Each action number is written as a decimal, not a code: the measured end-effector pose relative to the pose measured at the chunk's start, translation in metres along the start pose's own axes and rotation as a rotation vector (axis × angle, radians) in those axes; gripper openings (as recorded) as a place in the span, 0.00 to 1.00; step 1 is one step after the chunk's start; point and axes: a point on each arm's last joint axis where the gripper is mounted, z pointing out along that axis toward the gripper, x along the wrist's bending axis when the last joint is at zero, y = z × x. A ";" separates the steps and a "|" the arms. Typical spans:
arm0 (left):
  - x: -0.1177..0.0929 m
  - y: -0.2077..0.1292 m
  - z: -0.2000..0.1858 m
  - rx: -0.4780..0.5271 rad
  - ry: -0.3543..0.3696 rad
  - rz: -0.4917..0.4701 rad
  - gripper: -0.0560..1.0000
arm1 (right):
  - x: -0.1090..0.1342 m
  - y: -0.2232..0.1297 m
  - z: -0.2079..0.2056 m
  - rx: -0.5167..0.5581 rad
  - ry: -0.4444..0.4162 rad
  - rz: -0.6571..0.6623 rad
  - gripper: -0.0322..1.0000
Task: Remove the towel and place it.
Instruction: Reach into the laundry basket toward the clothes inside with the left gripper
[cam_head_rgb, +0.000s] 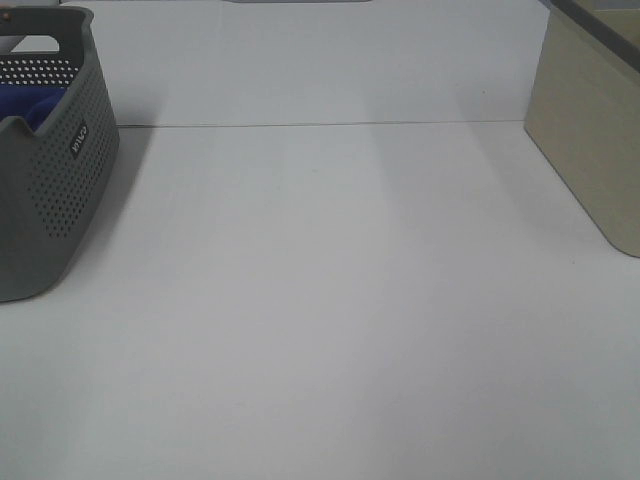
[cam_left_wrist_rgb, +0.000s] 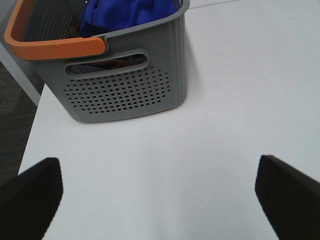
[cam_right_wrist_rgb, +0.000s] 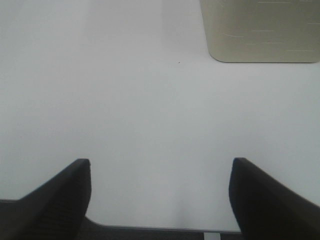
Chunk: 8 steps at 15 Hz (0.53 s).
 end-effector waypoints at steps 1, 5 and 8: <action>-0.001 0.000 0.000 0.003 0.028 -0.012 0.99 | 0.000 0.000 0.000 0.000 0.000 0.000 0.76; -0.002 0.000 0.000 0.002 0.024 -0.004 0.99 | 0.000 0.000 0.000 0.000 0.002 0.001 0.76; -0.003 0.000 0.000 0.002 0.019 0.001 0.99 | 0.000 0.000 0.000 0.000 0.004 0.002 0.76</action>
